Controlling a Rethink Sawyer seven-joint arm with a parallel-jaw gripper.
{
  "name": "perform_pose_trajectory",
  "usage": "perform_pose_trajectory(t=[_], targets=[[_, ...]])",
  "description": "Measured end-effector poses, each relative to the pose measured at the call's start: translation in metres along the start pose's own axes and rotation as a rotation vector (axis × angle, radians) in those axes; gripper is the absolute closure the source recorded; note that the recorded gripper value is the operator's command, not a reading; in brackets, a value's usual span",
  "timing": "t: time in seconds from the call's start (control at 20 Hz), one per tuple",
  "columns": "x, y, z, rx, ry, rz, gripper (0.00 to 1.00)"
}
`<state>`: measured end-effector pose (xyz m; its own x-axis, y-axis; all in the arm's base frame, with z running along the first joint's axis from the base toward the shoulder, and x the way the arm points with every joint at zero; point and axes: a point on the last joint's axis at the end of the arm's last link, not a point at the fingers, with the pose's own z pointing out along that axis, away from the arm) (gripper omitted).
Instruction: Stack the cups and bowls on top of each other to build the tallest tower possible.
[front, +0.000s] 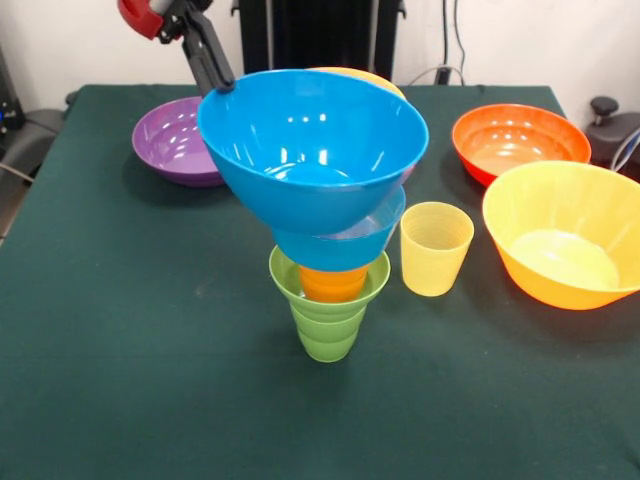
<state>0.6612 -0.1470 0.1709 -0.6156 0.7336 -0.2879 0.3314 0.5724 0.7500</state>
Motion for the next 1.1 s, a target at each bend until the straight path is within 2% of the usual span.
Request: perform_pose_trajectory(t=[0.4, 0.75, 1.1], targets=[[0.013, 0.002, 0.011, 0.012, 0.012, -0.010, 1.00], [0.011, 0.003, 0.013, 0.006, -0.016, -0.011, 1.00], [0.010, 0.001, 0.013, 0.011, -0.020, -0.010, 1.00]])
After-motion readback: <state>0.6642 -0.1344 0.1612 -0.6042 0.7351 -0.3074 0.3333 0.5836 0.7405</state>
